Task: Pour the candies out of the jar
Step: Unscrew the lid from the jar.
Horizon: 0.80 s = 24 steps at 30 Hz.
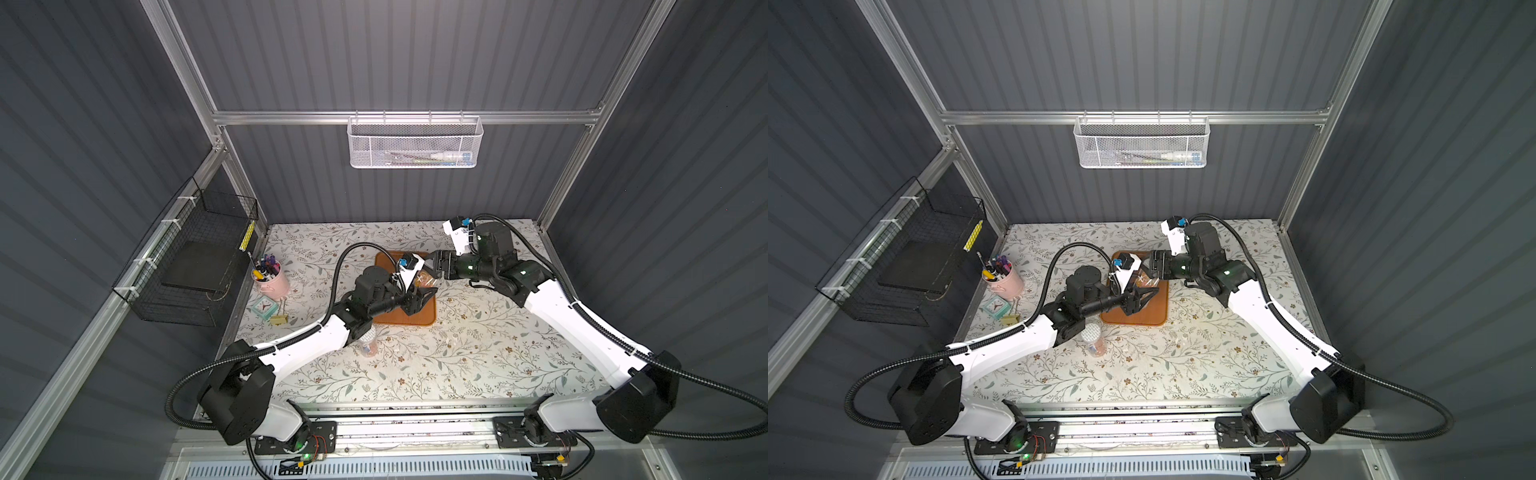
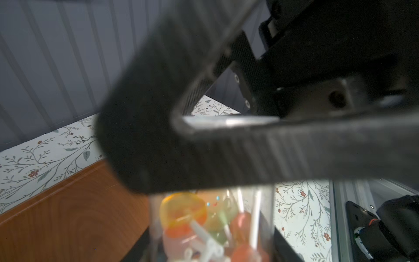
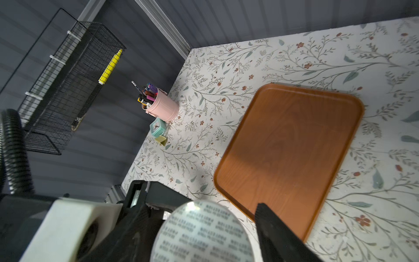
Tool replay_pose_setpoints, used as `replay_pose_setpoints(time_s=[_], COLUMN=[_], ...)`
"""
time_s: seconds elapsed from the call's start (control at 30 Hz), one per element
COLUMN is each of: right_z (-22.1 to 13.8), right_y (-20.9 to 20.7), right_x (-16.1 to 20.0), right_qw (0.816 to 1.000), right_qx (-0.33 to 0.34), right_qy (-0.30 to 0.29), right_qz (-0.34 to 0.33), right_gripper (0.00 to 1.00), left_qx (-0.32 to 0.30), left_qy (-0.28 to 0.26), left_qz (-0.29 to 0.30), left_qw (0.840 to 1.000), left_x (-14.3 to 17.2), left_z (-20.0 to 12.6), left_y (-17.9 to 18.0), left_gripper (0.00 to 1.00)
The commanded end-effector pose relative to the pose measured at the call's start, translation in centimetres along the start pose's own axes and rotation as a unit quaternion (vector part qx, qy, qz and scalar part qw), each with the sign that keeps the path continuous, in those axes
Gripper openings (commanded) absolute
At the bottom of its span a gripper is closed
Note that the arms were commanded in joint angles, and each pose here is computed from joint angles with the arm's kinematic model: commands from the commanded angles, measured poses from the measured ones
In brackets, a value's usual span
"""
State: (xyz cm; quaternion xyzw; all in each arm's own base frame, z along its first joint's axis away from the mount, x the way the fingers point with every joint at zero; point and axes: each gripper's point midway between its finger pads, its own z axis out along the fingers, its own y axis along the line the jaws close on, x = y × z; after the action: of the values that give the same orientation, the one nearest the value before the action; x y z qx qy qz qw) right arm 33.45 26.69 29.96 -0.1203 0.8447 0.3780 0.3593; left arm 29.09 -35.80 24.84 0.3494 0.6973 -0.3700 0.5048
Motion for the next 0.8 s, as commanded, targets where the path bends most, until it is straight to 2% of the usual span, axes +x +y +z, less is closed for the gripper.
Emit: replay_pose_setpoints(time_s=[0.0, 0.13, 0.2, 0.3, 0.37, 0.57, 0.67, 0.77], right_z=[-0.7, -0.8, -0.8, -0.5, -0.2, -0.1, -0.1, -0.1], right_y=[0.3, 0.7, 0.8, 0.8, 0.7, 0.6, 0.6, 0.3], right_x=[-0.8, -0.8, -0.8, -0.6, -0.3, -0.2, -0.4, -0.1], right_qw=[1.000, 1.000, 1.000, 1.000, 1.000, 1.000, 1.000, 1.000], right_qx=[0.009, 0.000, -0.004, -0.004, -0.004, -0.001, 0.002, 0.005], right_qy=[-0.011, -0.012, -0.009, 0.000, 0.005, 0.006, 0.003, 0.004], right_qz=[0.005, 0.001, -0.002, -0.002, 0.000, 0.004, 0.002, 0.006], right_gripper=[0.67, 0.55, 0.58, 0.73, 0.78, 0.71, 0.76, 0.76], left_qx=[-0.002, -0.001, 0.000, 0.000, 0.000, -0.004, -0.005, -0.005], left_qy=[-0.029, -0.027, -0.030, -0.034, -0.037, -0.044, -0.050, -0.054], left_qz=[0.025, 0.022, 0.022, 0.023, 0.023, 0.022, 0.022, 0.023], left_qw=[0.999, 0.999, 0.999, 0.999, 0.999, 0.999, 0.998, 0.998], left_x=[-2.3, -2.1, -2.3, -2.6, -2.8, -3.0, -3.2, -3.5], left_z=[-0.7, -0.5, -0.5, -0.6, -0.7, -0.8, -0.8, -0.8], left_y=[-0.5, -0.5, -0.5, -0.6, -0.6, -0.5, -0.5, -0.5], left_gripper=[0.00, 0.00, 0.00, 0.00, 0.00, 0.00, 0.00, 0.00])
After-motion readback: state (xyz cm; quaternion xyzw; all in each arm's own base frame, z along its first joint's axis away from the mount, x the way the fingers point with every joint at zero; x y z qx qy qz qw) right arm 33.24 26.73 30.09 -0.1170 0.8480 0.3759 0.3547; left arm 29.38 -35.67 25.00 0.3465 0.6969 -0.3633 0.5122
